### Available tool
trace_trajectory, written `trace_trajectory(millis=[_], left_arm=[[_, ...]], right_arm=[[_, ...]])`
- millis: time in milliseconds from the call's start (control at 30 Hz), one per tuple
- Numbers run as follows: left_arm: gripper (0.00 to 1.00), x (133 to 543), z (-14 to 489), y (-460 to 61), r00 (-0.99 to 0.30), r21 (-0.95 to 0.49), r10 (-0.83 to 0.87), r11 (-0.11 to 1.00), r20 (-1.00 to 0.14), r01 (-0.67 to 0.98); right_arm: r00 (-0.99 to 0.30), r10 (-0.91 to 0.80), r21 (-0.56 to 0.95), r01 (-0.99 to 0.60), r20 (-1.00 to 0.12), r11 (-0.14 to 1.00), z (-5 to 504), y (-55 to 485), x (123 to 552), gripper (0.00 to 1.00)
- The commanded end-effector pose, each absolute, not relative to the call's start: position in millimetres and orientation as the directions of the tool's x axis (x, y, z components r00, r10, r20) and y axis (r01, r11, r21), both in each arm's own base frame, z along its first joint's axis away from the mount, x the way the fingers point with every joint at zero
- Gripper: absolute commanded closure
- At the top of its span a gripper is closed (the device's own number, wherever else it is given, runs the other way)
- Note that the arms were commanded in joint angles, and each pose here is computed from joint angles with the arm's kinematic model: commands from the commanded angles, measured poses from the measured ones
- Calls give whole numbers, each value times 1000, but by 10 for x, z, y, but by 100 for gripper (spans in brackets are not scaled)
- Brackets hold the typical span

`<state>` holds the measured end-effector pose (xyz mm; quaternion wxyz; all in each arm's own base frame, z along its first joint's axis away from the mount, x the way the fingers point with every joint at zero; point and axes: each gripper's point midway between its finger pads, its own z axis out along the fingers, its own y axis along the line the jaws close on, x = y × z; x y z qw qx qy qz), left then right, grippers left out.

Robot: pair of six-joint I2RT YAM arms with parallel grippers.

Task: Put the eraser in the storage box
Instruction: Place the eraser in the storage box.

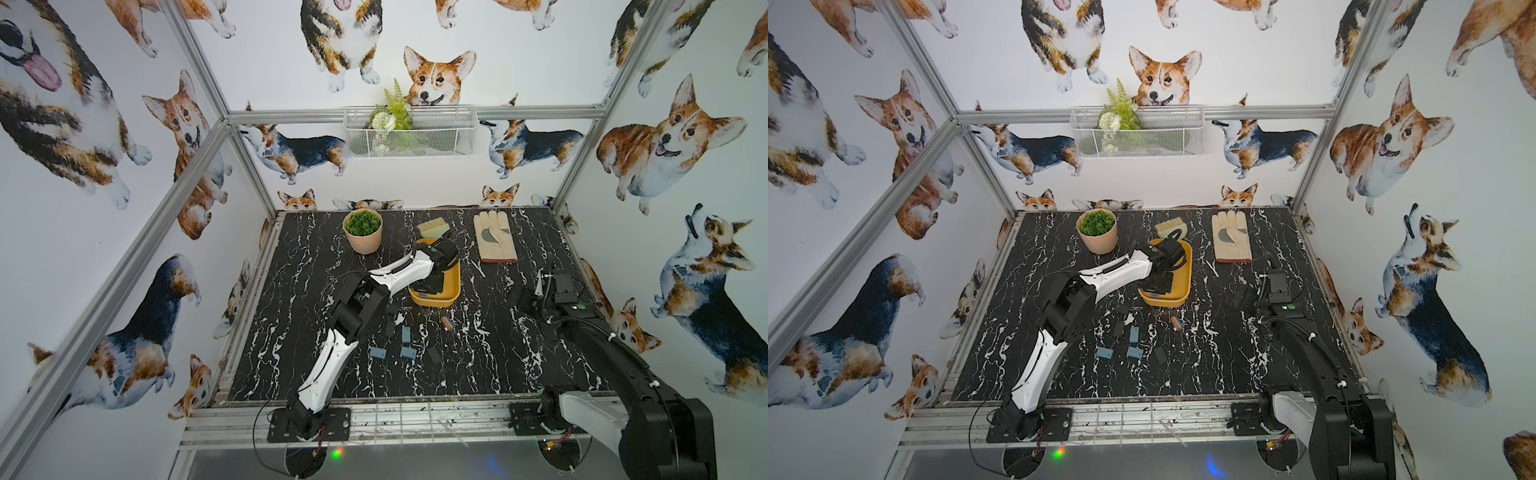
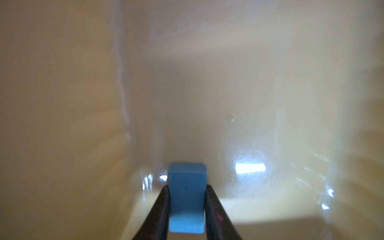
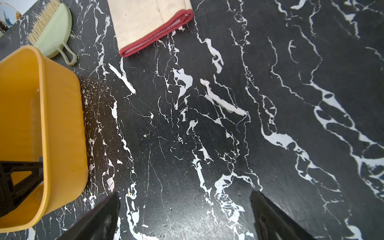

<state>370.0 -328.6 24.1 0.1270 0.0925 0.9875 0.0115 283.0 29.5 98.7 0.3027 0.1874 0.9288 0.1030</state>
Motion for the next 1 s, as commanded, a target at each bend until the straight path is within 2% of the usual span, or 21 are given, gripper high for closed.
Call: trace_trajectory(millis=[0, 133, 533, 600, 800, 967], left_arm=[[61, 3687, 287, -3250, -950, 50, 171, 985, -260, 164], [49, 3687, 338, -3258, -948, 44, 173, 985, -269, 167], [48, 3716, 679, -3499, -913, -9, 216, 972, -345, 234], [40, 3741, 882, -3514, -897, -24, 202, 973, -393, 229], [40, 3800, 1622, -3479, -844, -69, 155, 973, -514, 220], [40, 3650, 2189, -3118, -800, -60, 86, 987, -594, 150]], right_arm=[[-730, 422, 315, 291, -538, 904, 1024, 285, 2864, 1], [-728, 423, 318, 289, -539, 903, 1030, 288, 2867, 0], [-726, 424, 324, 285, -542, 902, 1050, 298, 2873, 0], [-725, 424, 327, 282, -543, 902, 1060, 302, 2878, 0], [-721, 426, 333, 280, -546, 900, 1083, 309, 2881, 0], [-716, 431, 344, 276, -550, 897, 1111, 320, 2872, 0]])
